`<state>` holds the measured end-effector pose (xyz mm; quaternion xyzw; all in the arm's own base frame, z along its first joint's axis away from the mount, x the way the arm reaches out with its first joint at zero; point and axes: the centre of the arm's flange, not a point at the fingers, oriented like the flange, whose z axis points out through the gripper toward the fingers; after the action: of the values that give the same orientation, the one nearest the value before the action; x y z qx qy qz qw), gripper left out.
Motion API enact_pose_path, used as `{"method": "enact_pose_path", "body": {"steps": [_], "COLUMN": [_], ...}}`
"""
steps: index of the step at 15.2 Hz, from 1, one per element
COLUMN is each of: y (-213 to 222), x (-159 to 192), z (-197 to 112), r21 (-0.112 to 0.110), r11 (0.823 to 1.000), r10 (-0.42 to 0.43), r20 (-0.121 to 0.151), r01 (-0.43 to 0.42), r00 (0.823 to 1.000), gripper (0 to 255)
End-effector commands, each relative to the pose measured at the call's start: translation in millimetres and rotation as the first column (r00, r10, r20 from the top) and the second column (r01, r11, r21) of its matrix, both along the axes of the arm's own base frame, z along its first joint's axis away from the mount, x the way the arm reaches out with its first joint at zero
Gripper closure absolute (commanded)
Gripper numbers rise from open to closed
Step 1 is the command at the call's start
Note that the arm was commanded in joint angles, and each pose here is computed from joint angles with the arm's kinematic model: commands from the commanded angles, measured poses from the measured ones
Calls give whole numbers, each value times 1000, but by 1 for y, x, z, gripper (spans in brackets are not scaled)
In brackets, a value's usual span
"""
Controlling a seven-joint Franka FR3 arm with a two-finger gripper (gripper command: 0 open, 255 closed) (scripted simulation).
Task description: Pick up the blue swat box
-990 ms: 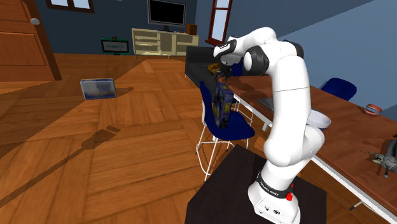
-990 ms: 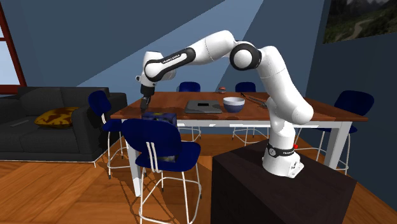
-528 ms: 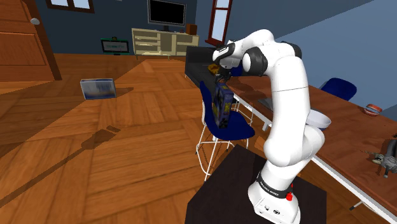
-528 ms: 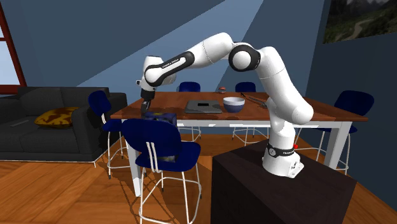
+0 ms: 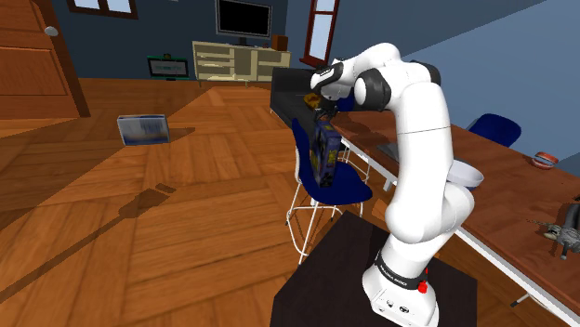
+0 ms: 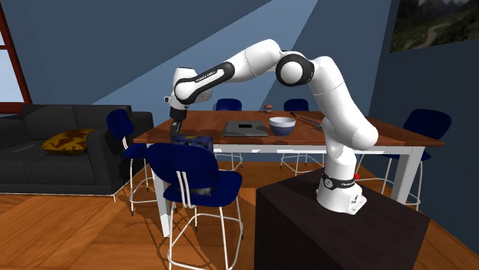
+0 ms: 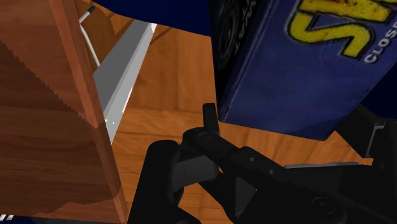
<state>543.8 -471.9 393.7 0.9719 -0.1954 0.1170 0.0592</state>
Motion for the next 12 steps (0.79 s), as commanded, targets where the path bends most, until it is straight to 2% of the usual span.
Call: {"method": "enact_pose_path", "body": {"steps": [1, 12], "y": [0, 0], "x": [0, 0], "z": [4, 62], "r21": [2, 2], "r11": [1000, 1000], "r10": [0, 0], "r20": [-3, -2], "r01": [0, 0], "r00": [1000, 1000], "gripper": [255, 255]}}
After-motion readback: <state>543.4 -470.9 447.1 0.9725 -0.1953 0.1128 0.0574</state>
